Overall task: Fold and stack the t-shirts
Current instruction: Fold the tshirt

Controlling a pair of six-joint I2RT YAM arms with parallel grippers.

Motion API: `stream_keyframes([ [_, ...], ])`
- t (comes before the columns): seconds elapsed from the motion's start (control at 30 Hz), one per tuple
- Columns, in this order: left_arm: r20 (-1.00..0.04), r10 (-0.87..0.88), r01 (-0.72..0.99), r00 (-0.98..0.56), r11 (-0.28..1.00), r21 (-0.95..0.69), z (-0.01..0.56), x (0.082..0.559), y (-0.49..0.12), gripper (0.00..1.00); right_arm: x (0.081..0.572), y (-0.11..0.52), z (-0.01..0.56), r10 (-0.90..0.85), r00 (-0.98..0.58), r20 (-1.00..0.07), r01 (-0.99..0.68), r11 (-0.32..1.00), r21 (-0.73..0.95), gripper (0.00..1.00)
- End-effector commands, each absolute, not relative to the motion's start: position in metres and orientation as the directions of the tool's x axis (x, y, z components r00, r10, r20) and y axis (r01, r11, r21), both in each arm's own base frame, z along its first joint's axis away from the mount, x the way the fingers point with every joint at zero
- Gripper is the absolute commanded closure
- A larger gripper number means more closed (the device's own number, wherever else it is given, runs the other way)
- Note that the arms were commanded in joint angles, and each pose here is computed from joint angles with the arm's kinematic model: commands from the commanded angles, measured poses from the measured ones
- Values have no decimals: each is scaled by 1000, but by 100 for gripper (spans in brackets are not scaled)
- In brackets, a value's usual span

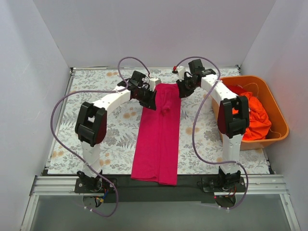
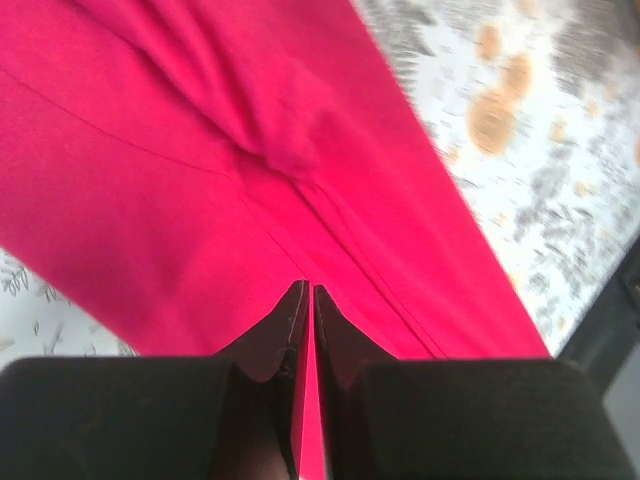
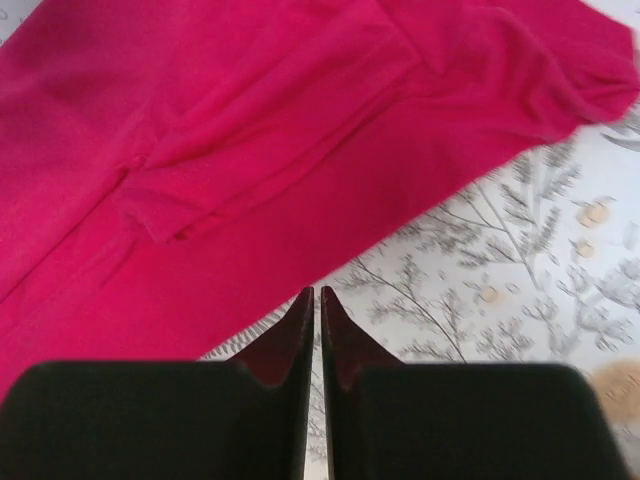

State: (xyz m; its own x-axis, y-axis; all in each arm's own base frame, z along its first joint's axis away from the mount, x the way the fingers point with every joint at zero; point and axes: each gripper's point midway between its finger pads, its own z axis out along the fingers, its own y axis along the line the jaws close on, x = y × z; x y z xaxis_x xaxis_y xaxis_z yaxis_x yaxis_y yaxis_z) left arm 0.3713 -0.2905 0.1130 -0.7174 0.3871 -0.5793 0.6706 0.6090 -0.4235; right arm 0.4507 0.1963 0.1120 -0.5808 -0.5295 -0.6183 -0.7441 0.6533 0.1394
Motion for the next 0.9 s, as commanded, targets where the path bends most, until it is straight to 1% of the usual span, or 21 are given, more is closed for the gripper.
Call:
stream_keyframes([
  [0.0,-563,307,580,-768,707,-406,98,401,-287,98,441,230,109,-556,-560,-615,-785,594,177,92],
  [0.13,-528,273,512,-804,770,-382,71,423,-275,99,436,233,72,-616,-583,-530,-777,613,143,99],
  [0.27,-457,223,435,-861,788,-435,46,421,-269,99,439,235,48,-666,-564,-489,-792,603,93,99],
  [0.3,-440,201,406,-875,798,-444,41,420,-267,99,446,238,50,-668,-555,-496,-793,604,74,99],
  [0.33,-429,188,391,-883,802,-452,37,421,-264,99,451,235,35,-679,-565,-468,-786,615,57,99],
  [0.4,-412,150,343,-899,826,-447,27,424,-256,99,466,237,24,-682,-569,-459,-776,630,26,99],
  [0.5,-398,90,275,-913,856,-438,17,437,-237,100,485,232,7,-693,-573,-438,-761,648,-30,99],
  [0.53,-391,63,250,-918,858,-448,16,442,-229,100,497,234,13,-692,-559,-457,-755,653,-64,99],
  [0.6,-372,45,226,-927,858,-461,11,446,-223,100,507,235,3,-694,-558,-455,-749,657,-84,99],
  [0.67,-351,23,197,-936,860,-470,2,454,-214,100,526,237,10,-686,-541,-486,-730,670,-134,99],
  [0.73,-354,11,188,-935,862,-471,-4,465,-207,100,535,238,6,-681,-536,-499,-719,678,-153,99],
  [0.77,-356,10,187,-935,864,-467,-7,468,-204,100,543,242,9,-672,-518,-529,-713,681,-167,99],
  [0.87,-372,-2,185,-928,865,-467,-10,485,-196,100,559,239,10,-662,-508,-551,-678,702,-218,99],
])
